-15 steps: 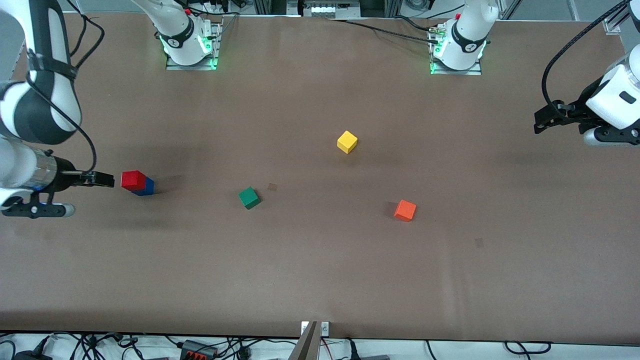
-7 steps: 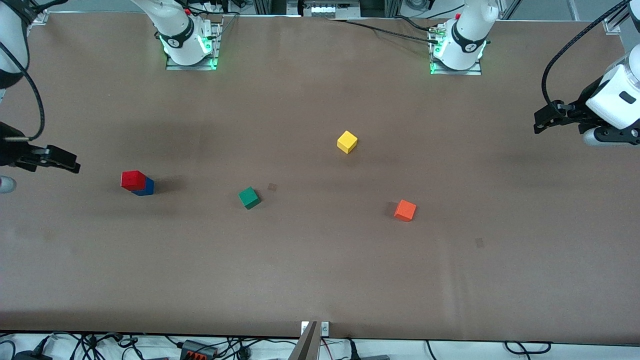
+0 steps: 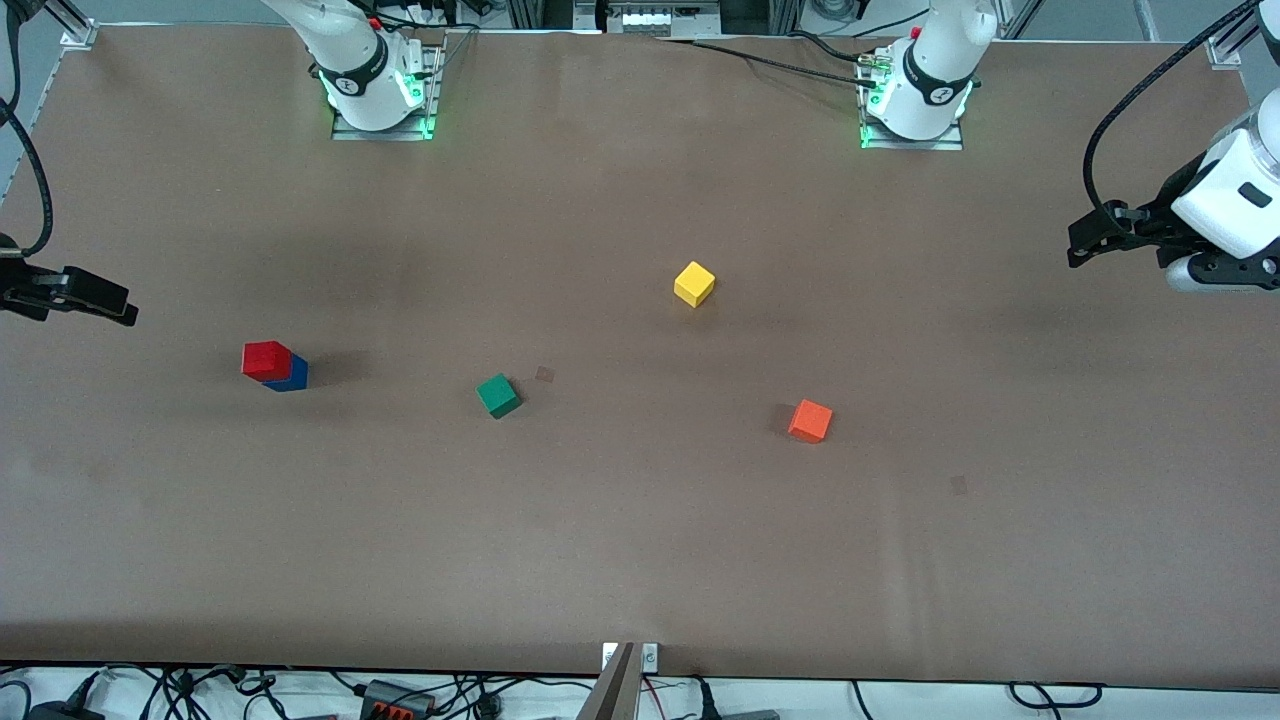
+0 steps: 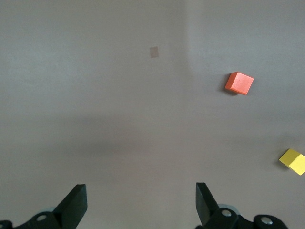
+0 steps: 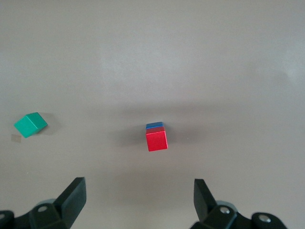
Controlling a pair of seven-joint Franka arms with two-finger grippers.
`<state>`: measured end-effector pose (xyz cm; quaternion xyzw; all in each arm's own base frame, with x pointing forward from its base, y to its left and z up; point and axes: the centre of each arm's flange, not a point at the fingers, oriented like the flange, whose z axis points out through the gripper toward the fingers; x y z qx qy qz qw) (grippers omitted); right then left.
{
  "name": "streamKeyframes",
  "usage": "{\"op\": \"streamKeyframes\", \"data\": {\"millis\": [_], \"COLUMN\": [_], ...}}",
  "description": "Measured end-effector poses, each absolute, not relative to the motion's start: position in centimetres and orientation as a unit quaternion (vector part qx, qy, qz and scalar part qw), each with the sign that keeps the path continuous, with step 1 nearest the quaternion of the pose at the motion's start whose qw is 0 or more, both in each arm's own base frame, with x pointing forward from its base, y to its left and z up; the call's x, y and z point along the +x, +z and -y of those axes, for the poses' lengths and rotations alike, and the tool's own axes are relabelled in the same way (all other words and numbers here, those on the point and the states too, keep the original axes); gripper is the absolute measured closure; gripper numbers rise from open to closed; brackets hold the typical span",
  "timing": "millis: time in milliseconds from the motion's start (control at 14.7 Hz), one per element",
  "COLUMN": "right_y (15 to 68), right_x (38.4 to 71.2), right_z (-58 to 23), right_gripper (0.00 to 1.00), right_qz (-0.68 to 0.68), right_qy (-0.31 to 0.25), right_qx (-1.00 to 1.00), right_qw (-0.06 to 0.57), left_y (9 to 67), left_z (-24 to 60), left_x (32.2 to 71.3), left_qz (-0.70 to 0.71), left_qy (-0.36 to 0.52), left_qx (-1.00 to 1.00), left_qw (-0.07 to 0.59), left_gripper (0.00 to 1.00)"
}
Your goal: Pass red block to right arm, stack on blue
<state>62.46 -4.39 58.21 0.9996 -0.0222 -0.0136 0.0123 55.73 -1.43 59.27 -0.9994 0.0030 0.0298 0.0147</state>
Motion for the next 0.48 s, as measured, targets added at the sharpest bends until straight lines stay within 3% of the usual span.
{"op": "streamKeyframes", "data": {"millis": [478], "right_y": [59.2], "right_x": [59.7], "right_z": [4.6], "right_gripper": [0.00], "right_qz": [0.025], "right_qy": [-0.012], "right_qx": [1.000], "right_qw": [0.008], "left_y": [59.3], "left_z": [1.5], "left_x": [55.7], "left_qz": [-0.003], "left_qy": [0.030], "left_qx": [-0.999], "left_qw": [0.015], "left_gripper": [0.00]}}
